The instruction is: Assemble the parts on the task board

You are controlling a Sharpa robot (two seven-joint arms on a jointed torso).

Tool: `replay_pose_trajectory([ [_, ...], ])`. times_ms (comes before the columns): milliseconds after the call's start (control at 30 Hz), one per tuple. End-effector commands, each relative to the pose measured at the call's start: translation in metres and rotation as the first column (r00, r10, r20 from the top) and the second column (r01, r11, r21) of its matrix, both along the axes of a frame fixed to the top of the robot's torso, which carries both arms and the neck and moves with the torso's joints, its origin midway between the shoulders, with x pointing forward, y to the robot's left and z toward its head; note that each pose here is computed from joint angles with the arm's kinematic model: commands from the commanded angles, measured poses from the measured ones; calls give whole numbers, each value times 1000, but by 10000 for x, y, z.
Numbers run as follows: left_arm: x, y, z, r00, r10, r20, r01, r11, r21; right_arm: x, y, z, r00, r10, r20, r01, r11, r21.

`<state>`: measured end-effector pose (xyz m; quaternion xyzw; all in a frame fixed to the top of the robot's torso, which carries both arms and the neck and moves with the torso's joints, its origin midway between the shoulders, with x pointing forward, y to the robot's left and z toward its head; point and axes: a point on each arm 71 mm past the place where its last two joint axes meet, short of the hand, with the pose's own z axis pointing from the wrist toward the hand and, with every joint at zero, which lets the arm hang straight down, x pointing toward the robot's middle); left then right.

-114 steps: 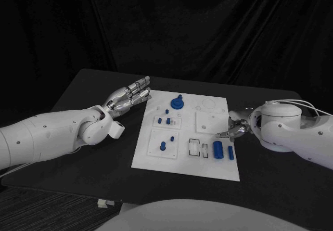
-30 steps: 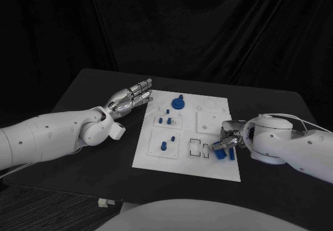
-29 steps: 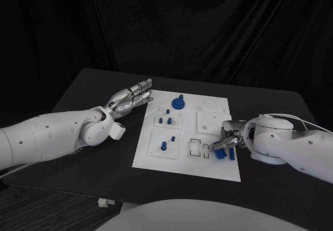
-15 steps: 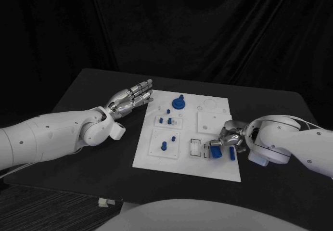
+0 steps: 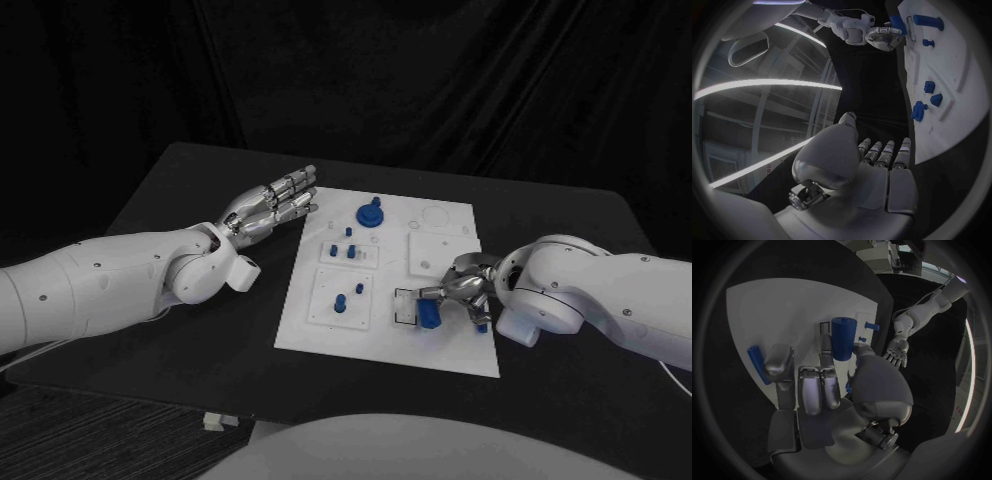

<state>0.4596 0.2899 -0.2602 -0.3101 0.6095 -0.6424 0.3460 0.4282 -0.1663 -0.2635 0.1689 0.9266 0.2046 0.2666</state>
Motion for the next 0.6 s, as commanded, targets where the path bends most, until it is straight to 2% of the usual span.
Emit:
replay_pose_trajectory([
  [33,-12,-18,67,997,-11,76,16,997,-71,6,23,-6,999,-34,-19,34,999,21],
  [600,-17,-20,52,998,-17,67,22,997,-71,45,119,11,999,-5,49,5,1000,3],
])
